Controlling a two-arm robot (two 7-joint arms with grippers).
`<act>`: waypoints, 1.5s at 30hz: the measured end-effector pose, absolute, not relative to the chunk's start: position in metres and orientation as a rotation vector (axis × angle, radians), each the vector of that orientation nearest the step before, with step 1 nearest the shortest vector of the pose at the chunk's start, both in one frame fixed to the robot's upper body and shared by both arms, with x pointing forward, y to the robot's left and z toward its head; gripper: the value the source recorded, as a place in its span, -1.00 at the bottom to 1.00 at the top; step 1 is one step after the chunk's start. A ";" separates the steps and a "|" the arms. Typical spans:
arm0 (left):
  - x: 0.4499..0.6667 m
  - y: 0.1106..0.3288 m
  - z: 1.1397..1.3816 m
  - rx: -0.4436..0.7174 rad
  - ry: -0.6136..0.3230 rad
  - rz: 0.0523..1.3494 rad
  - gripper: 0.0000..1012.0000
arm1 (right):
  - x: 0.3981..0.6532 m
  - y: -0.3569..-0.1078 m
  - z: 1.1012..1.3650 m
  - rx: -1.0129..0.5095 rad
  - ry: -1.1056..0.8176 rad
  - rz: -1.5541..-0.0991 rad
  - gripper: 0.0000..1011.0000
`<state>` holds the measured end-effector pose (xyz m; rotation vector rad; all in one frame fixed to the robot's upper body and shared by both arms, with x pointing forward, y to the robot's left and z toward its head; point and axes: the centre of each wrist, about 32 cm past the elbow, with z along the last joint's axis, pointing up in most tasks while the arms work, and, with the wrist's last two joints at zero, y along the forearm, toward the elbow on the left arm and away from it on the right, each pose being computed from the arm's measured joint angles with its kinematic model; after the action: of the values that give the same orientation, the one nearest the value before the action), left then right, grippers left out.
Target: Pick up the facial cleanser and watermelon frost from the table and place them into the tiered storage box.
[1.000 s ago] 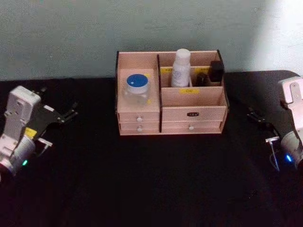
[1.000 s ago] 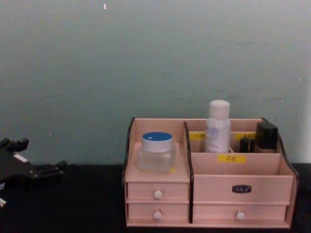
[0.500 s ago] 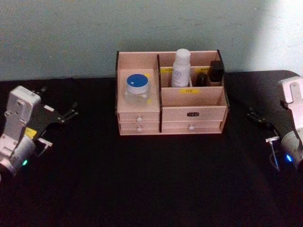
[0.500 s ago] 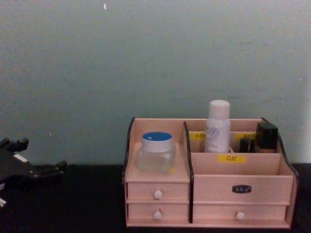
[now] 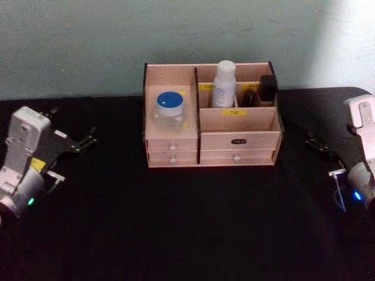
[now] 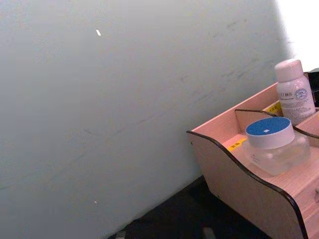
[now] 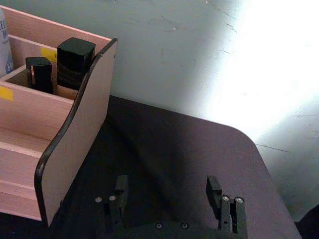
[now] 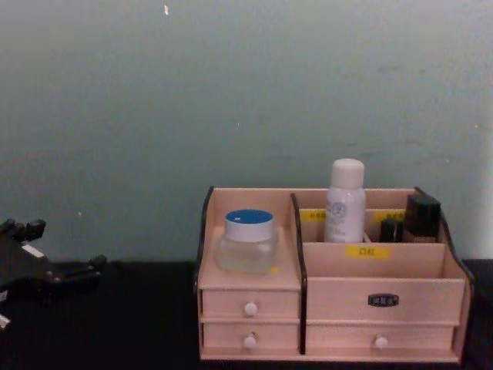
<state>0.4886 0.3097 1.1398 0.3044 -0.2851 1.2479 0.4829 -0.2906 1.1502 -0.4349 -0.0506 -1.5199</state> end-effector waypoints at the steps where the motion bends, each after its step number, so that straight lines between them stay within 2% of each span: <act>1: 0.489 0.310 1.140 0.305 -0.285 1.248 0.98 | 0.483 -0.291 1.150 -0.435 -0.050 -1.520 0.98; 45: 0.489 0.310 1.140 0.304 -0.285 1.248 0.98 | 0.483 -0.291 1.150 -0.435 -0.050 -1.520 0.98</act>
<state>0.4886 0.3096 1.1398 0.3044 -0.2850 1.2479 0.4829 -0.2906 1.1502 -0.4350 -0.0504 -1.5199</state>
